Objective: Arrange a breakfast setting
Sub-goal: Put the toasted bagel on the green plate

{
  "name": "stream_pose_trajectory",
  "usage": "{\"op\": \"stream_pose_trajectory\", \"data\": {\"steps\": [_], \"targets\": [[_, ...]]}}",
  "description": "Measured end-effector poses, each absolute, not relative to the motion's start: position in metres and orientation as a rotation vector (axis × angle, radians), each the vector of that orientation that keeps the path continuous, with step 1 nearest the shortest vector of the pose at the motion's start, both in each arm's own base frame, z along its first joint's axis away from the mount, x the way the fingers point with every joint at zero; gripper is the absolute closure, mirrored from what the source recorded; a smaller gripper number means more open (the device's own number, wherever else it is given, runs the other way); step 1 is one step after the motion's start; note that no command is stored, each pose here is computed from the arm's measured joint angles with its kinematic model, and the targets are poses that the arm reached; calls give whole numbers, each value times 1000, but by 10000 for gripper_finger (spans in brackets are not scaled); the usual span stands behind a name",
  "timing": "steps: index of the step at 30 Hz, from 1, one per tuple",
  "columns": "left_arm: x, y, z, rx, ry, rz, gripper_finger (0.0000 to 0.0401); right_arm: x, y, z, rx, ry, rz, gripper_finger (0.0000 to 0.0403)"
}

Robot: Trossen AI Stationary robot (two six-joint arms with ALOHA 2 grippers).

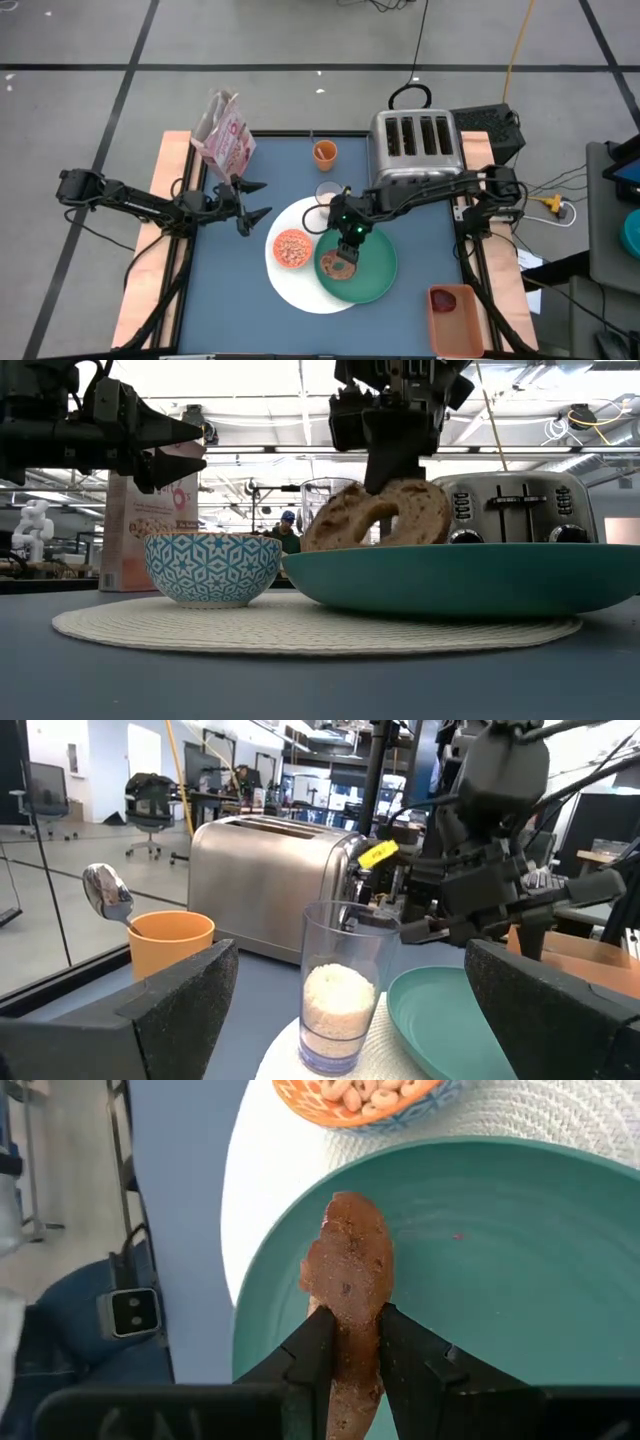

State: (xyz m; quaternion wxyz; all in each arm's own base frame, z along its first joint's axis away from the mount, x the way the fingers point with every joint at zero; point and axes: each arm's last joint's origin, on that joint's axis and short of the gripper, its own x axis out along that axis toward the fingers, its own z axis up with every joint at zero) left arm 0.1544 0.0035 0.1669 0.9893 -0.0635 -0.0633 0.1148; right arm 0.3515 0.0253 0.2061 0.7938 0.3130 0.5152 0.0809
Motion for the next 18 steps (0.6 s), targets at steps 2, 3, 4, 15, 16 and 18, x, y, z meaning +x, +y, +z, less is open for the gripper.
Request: {"op": "stream_pose_trajectory", "data": {"steps": [2,3,4,15,16,18], "targets": [[154,3,167,-127,-127,230,11,352,25,203,669,1121,173,335],[154,3,167,-126,-127,231,11,353,25,201,670,1123,171,335],[154,3,167,-127,-127,230,11,353,25,201,670,1122,171,335],[154,3,167,-127,-127,230,11,353,25,201,669,1121,170,335],[154,3,167,-127,-127,230,11,353,25,201,669,1121,169,335],[154,3,167,-128,-127,230,11,353,25,201,669,1121,169,334]]}}
